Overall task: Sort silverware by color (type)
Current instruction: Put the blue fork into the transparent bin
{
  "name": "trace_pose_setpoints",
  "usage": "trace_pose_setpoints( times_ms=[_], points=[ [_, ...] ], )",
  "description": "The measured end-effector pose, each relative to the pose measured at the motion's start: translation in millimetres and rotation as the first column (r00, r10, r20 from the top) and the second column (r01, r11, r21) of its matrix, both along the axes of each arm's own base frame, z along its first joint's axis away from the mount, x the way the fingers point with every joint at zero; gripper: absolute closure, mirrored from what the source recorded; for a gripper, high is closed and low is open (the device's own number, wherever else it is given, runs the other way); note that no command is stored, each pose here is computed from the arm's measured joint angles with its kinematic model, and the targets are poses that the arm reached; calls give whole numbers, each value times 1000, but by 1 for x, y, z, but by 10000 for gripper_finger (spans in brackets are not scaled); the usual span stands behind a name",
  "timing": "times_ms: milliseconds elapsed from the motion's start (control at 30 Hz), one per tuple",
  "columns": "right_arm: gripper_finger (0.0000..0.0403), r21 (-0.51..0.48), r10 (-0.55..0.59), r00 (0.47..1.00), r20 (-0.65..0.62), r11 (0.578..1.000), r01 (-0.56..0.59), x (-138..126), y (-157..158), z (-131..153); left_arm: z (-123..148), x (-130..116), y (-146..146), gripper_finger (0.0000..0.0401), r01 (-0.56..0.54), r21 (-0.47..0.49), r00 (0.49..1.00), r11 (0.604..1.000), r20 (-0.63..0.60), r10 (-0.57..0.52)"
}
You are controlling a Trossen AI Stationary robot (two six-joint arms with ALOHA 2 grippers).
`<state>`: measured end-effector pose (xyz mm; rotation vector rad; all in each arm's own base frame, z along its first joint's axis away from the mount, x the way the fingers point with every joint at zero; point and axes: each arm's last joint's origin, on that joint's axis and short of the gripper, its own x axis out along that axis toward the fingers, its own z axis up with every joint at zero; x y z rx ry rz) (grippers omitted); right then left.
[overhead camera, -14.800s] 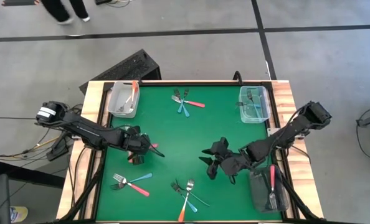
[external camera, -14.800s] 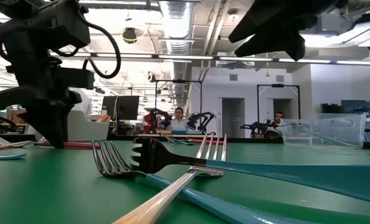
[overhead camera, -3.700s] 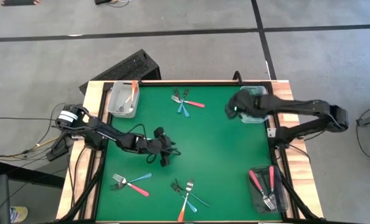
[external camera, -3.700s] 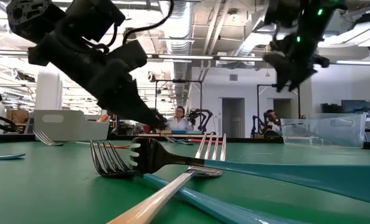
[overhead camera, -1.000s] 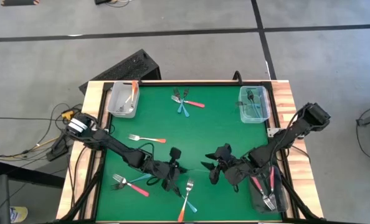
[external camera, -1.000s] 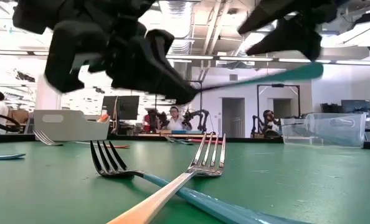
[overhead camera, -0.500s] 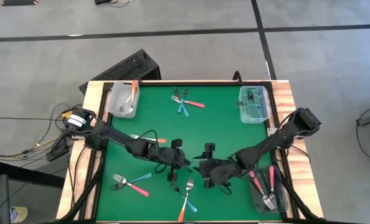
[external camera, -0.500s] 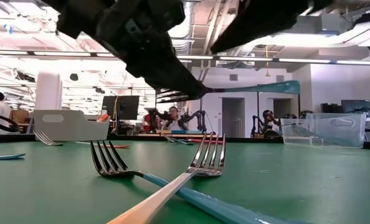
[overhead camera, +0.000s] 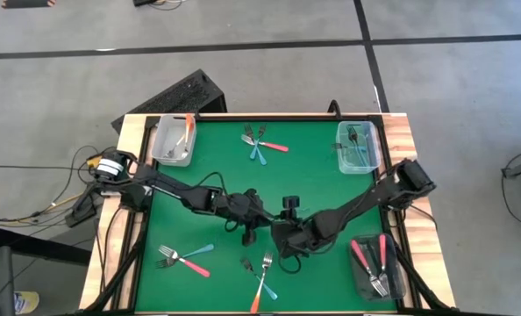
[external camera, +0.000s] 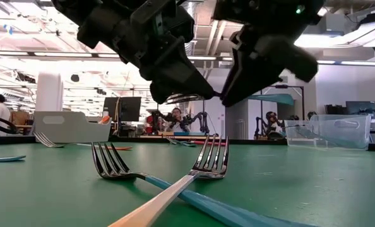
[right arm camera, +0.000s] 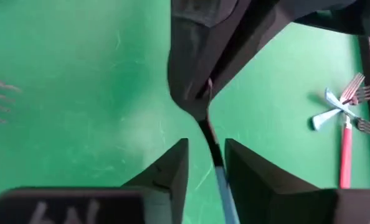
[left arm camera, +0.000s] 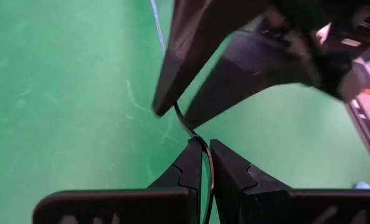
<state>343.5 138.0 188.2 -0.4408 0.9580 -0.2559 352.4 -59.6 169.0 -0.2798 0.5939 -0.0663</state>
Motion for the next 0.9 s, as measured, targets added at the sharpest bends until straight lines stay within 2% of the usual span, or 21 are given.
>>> trace_pose_setpoints(
  times_ms=[267,400,500,633,767,900],
  points=[
    [379,3,0,1000,-30,1000,0,2,-11,2,1,2,4,388,50,-36,999,998,12,-49],
    [382,-4,-42,998,-49,999,42,3,-21,1,4,3,6,366,35,-13,998,999,43,-35],
    [383,-108,-159,985,-71,983,151,-1,-39,1,3,2,10,344,51,6,998,999,20,-51],
    [383,-249,-389,912,-128,903,351,-26,-72,12,11,-4,15,313,12,86,1000,996,13,-13],
    [383,-331,-591,803,-68,773,541,-56,-113,35,25,-15,21,288,-78,191,996,978,56,69],
    [383,-274,-730,683,29,651,708,-88,-158,52,36,-30,26,276,-157,249,983,956,130,128]
  ],
)
